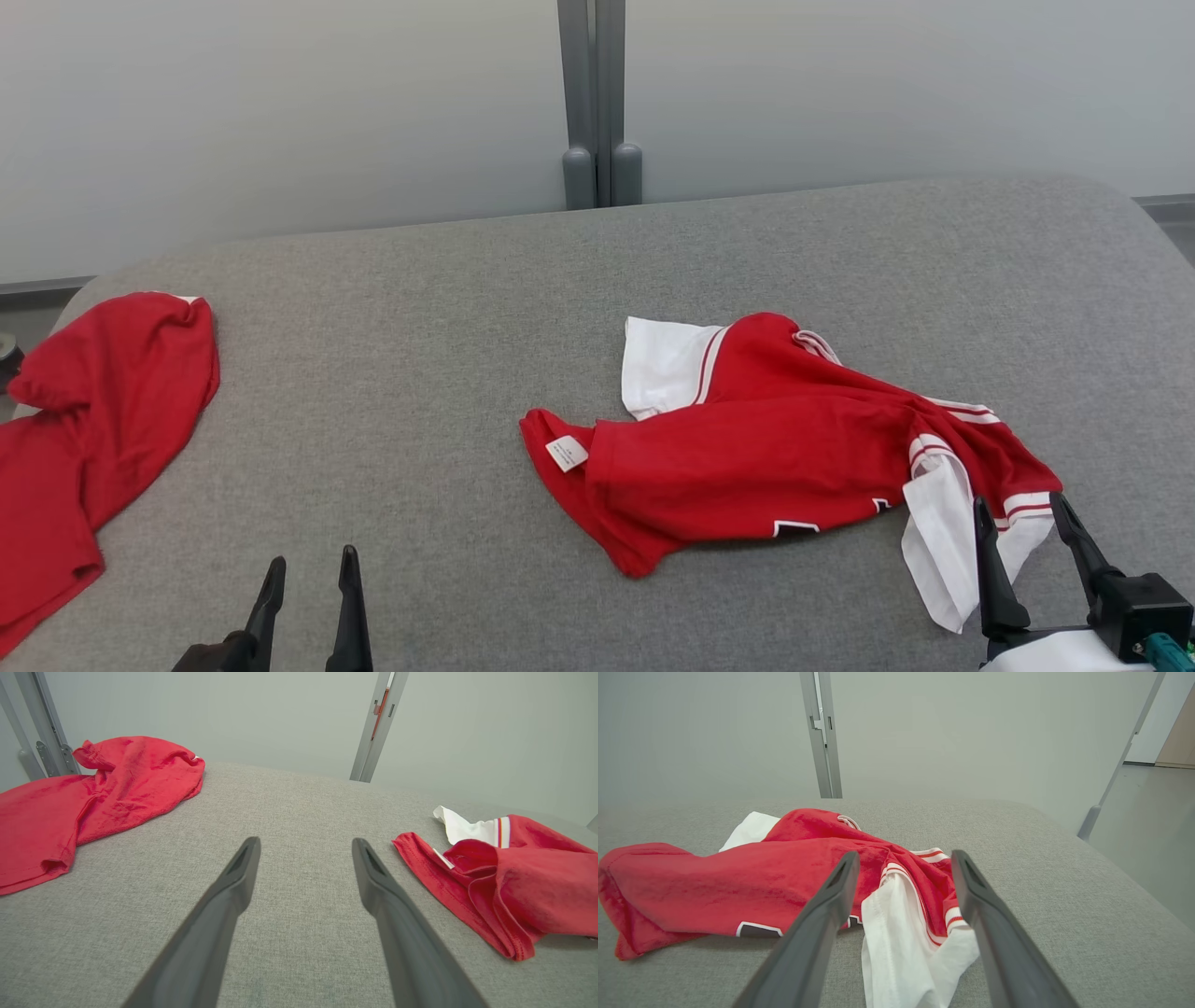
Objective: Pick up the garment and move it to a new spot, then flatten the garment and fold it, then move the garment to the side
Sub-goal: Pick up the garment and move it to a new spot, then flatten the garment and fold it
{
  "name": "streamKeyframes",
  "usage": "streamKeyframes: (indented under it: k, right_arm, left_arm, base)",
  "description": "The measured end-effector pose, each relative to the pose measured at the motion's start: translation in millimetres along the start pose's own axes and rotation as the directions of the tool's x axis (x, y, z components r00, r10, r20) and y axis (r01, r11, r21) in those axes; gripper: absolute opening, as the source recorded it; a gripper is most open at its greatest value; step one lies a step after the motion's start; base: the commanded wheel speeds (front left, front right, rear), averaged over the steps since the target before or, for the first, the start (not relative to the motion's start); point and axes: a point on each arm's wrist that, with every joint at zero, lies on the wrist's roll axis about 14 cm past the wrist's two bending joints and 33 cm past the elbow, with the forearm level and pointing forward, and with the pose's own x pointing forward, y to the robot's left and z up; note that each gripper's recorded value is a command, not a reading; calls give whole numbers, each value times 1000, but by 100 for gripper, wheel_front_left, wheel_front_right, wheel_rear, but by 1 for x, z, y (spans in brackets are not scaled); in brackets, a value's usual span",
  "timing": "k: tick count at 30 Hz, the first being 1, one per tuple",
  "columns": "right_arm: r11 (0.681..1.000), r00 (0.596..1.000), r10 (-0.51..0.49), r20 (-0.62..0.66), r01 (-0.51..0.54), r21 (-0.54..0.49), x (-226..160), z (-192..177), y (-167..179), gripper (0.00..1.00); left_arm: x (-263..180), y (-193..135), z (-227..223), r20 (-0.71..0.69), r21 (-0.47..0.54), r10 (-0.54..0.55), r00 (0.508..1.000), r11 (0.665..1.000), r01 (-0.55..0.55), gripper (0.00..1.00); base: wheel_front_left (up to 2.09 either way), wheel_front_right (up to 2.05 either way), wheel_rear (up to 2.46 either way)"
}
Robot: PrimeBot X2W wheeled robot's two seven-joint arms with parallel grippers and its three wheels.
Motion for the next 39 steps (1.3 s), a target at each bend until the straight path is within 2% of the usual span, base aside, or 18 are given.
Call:
streamKeyframes:
  k: [23, 29, 33, 35, 39]
  right_arm:
    - [1000, 1000, 18, 4, -18, 8, 2, 1, 7, 100]
    - [999, 999, 32, 1, -32, -1, 6, 0, 9, 100]
    - [999, 999, 41, 0, -41, -1, 7, 0, 12, 100]
    - [999, 999, 42, -2, -42, 1, 7, -1, 13, 100]
    - [1000, 1000, 23, -8, -23, 11, 5, -2, 9, 100]
  left_arm:
    - [-5, -12, -12, -36, -13, -38, 999, 999, 37, 100]
    - [18, -65, -18, -60, -38, -215, 975, 976, 213, 100]
    - [45, -103, -13, -96, -139, -318, 943, 942, 304, 100]
    - [56, -126, -21, -179, -200, -380, 908, 917, 344, 100]
    - [68, -155, -42, -342, -258, -447, 827, 891, 374, 100]
  base:
    - [0, 0, 0]
    - [0, 0, 0]
    - [0, 0, 0]
    - [0, 0, 0]
    - [0, 0, 0]
